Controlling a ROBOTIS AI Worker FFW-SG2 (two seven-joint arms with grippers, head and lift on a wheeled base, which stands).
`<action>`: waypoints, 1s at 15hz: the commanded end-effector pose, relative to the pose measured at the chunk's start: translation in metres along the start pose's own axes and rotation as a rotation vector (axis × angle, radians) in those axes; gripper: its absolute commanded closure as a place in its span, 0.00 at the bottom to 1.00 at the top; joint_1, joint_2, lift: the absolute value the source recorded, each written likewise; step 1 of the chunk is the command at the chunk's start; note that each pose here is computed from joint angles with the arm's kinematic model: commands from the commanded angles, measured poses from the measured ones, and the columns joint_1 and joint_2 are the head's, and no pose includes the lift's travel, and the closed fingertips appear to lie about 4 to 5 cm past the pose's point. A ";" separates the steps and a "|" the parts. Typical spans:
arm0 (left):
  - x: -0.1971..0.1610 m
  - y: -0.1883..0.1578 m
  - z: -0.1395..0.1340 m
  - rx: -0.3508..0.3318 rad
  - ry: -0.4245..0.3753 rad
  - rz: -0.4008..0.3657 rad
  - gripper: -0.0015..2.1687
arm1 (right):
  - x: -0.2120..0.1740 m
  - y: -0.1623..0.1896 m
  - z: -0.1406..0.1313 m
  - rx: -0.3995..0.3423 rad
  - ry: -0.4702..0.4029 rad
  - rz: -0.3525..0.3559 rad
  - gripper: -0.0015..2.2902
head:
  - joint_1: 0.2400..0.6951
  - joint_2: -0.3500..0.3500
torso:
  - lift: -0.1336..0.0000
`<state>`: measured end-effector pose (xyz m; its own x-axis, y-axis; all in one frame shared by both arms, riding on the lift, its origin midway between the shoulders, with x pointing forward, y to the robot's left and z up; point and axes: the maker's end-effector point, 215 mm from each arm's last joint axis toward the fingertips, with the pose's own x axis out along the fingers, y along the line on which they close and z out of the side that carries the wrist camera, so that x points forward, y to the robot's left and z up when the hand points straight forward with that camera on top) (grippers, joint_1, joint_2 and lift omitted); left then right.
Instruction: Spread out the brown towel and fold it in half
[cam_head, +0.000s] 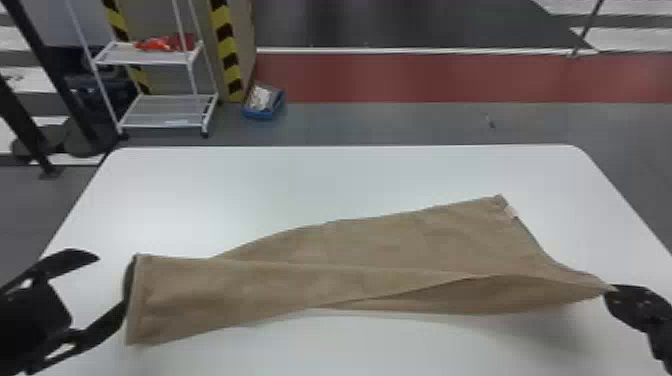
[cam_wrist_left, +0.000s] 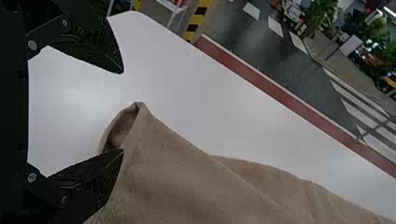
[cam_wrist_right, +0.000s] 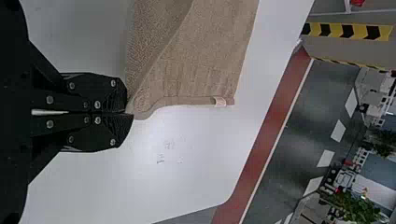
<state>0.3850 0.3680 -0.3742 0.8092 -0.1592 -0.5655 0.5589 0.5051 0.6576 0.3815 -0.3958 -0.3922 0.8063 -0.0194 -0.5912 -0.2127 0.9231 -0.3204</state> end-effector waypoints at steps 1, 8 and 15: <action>-0.014 -0.027 0.031 0.084 -0.075 -0.135 0.17 | 0.003 -0.001 0.002 0.003 -0.003 0.000 0.58 | 1.00 0.45 | 0.04; -0.008 -0.073 0.029 0.215 0.027 -0.338 0.24 | 0.004 -0.002 0.003 0.000 -0.008 0.001 0.58 | 1.00 0.29 | 0.04; -0.007 -0.073 -0.005 0.167 0.143 -0.402 0.24 | 0.001 -0.006 0.003 0.003 -0.010 -0.006 0.58 | 1.00 0.33 | 0.04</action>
<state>0.3362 0.3309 -0.4188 0.4990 -0.2031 -0.8425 0.8562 0.2657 0.4431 0.3858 -0.4003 -0.3892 0.8125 -0.0210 -0.5825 -0.2067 0.9240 -0.3217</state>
